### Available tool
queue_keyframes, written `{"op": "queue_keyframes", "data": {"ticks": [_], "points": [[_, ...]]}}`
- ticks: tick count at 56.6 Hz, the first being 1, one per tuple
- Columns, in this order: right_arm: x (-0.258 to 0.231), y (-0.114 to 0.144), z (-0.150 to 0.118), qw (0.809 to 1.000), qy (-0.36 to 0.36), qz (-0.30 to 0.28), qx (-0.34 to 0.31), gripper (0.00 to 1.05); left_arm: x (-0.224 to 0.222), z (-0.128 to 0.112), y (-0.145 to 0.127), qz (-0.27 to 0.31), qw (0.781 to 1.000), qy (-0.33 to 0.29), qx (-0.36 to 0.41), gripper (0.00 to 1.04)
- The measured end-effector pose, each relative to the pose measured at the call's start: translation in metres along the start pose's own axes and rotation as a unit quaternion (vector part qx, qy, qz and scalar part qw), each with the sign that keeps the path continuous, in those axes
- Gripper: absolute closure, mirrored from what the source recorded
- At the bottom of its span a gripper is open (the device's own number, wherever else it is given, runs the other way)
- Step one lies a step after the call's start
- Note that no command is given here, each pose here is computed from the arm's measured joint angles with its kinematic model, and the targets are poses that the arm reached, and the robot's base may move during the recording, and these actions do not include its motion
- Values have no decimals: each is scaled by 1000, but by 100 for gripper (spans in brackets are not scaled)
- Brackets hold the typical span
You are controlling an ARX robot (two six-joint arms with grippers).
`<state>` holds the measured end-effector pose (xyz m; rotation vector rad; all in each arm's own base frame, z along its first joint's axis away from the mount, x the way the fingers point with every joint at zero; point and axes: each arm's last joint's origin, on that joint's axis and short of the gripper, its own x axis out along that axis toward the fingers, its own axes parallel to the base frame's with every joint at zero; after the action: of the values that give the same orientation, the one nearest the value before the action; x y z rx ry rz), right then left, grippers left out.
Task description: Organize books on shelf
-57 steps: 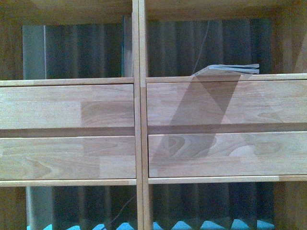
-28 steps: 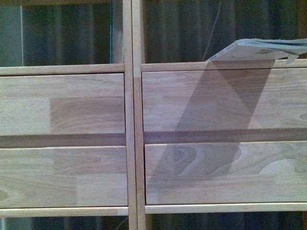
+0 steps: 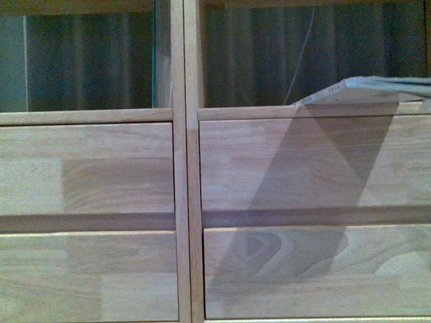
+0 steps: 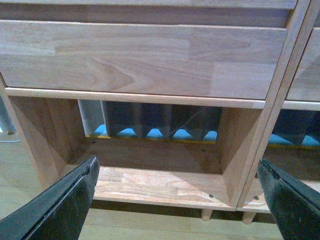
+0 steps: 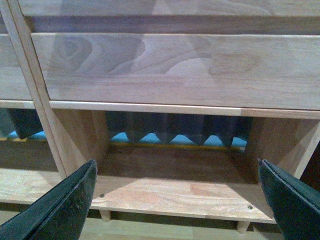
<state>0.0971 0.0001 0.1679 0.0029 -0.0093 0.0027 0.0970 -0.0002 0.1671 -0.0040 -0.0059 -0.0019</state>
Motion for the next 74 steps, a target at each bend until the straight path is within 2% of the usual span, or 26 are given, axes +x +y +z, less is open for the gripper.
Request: {"op": "queue_keyframes", "data": {"ticks": [25,26,28,29,32,35,39,44,49,61,74], "points": [[0,0,0,1000,1,4,0,7,0,0,0,0,1000,0,0,7],[0,0,0,1000,3,13,8,7,0,0,0,0,1000,0,0,7],[3,-1,0,996,16,79,42,7,0,0,0,0,1000,0,0,7],[3,-1,1,994,20,94,59,7,0,0,0,0,1000,0,0,7],[9,-7,11,975,38,174,136,7,0,0,0,0,1000,0,0,7],[16,-12,24,954,45,226,190,7,0,0,0,0,1000,0,0,7],[29,-18,46,935,42,259,241,7,0,0,0,0,1000,0,0,7],[52,-24,71,922,24,256,289,7,0,0,0,0,1000,0,0,7],[81,-23,84,910,28,248,332,7,0,0,0,0,1000,0,0,7],[142,-15,82,884,67,231,400,7,0,0,0,0,1000,0,0,7],[204,-4,80,861,69,190,467,7,0,0,0,0,1000,0,0,7]]}}
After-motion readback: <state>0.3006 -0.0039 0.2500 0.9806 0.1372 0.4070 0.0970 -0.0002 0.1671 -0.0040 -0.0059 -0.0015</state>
